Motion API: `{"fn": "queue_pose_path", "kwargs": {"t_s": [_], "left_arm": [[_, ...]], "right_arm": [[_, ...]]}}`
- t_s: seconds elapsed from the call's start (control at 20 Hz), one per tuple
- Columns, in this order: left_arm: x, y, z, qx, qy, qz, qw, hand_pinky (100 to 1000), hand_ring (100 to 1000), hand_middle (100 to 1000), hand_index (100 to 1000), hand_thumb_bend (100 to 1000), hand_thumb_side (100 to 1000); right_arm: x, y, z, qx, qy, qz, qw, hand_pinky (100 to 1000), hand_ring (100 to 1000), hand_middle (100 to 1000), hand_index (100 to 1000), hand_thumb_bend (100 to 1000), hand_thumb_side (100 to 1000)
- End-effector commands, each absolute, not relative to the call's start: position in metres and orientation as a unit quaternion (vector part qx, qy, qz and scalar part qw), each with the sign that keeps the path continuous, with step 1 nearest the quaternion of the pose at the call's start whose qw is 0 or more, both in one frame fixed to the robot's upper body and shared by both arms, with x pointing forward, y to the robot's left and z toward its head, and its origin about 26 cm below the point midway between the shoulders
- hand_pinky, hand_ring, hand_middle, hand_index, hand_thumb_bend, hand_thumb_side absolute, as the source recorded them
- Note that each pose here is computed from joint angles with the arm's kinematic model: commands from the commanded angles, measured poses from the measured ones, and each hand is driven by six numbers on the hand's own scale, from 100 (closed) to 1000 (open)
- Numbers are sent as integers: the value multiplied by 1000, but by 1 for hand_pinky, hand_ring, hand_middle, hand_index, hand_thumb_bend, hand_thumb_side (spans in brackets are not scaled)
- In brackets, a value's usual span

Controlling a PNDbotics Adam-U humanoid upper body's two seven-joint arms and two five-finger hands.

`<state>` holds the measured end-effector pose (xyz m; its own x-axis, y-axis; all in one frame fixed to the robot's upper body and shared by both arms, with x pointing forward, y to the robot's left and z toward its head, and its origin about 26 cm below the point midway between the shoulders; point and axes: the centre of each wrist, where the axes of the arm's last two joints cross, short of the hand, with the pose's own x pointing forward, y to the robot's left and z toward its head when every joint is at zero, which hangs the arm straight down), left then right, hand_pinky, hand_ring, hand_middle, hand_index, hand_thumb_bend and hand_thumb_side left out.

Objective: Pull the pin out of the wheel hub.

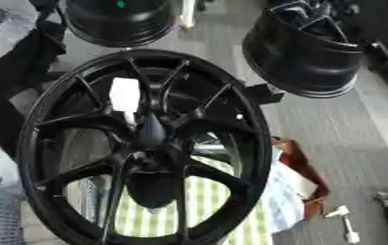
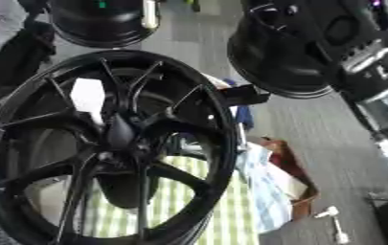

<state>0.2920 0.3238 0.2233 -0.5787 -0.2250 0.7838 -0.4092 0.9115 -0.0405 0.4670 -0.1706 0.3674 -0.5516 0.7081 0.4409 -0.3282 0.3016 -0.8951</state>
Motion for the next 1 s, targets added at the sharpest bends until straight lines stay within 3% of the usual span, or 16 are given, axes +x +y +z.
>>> {"fn": "queue_pose_path", "kwargs": {"t_s": [0.05, 0.45, 0.7, 1.0], "left_arm": [[288, 330, 235, 196, -889, 101, 402, 815, 886, 810, 902, 693, 615], [286, 333, 233, 207, -887, 102, 400, 814, 885, 809, 902, 695, 615], [286, 333, 233, 207, -887, 101, 401, 814, 884, 809, 902, 696, 614], [286, 333, 232, 208, -886, 103, 402, 814, 883, 809, 902, 696, 615]], "right_arm": [[463, -236, 391, -210, -689, 505, 475, 682, 521, 253, 366, 100, 100], [460, -355, 373, -363, -662, 342, 559, 684, 519, 258, 372, 100, 100], [458, -400, 355, -433, -623, 263, 596, 688, 523, 263, 377, 100, 100], [459, -423, 339, -503, -574, 202, 614, 693, 528, 278, 392, 100, 100]]}}
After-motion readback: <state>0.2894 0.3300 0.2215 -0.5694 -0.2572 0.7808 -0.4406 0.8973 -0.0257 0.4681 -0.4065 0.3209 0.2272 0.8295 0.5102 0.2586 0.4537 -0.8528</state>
